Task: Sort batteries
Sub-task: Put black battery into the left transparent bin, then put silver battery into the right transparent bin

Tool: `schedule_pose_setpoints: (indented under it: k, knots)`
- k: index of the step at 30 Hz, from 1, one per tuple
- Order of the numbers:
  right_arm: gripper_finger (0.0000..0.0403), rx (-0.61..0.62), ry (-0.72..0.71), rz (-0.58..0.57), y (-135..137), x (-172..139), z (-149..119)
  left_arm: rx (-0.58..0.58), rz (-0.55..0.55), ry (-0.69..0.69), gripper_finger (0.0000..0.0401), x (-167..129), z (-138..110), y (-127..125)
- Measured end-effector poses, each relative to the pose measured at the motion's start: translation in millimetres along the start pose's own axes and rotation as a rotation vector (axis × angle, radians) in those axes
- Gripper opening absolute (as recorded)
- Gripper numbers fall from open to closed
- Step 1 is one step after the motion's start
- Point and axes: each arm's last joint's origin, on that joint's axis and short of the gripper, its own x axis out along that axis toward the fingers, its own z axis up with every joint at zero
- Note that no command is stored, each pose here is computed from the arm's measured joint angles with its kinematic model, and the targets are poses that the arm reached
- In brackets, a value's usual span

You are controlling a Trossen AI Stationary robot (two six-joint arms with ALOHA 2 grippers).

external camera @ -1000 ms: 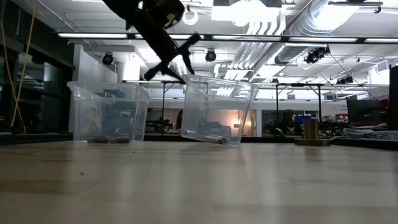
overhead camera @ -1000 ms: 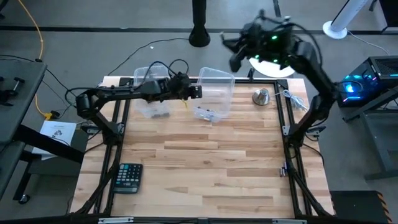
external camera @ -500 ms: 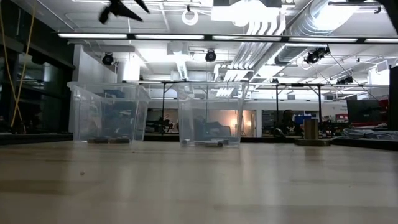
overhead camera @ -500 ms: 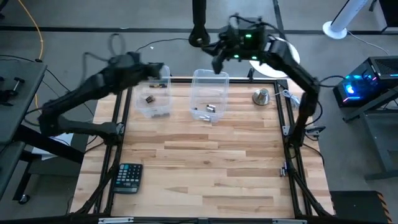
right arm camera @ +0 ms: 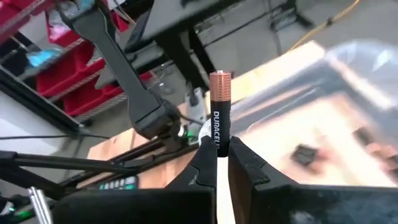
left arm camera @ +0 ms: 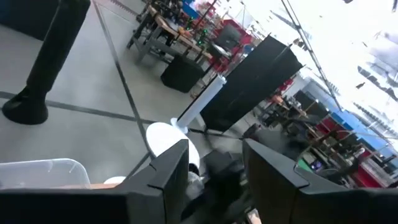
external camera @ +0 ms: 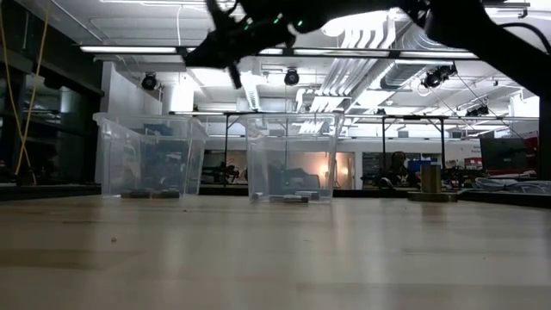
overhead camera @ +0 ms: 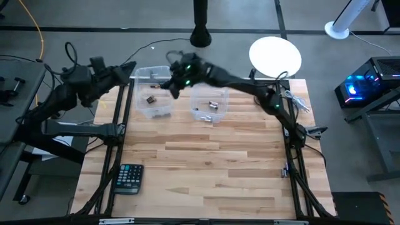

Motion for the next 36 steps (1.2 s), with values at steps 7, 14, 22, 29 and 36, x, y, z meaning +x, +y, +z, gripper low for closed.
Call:
schedule_pose_setpoints:
  k: [7, 14, 22, 29, 36]
  knots:
    - [0.0020, 0.113, 0.039, -0.026, -21, 54, -46, 0.016, -0.002, 0.027, 0.0145, 4, -5, -3]
    - [0.0111, 0.046, 0.015, -0.103, -24, 58, -49, 0.025, -0.007, 0.043, 0.0145, 6, -8, -5]
    - [0.0203, -0.042, -0.013, -0.111, -10, -7, 4, 0.070, -0.010, 0.044, 0.0145, 6, -8, -5]
    - [0.0200, -0.176, 0.074, -0.262, 35, -122, 46, 0.092, -0.023, 0.092, 0.0145, 10, -13, -6]
    - [0.0199, -0.107, 0.368, -0.449, 112, -200, 17, 0.123, -0.167, 0.216, 0.0145, 28, -26, -21]
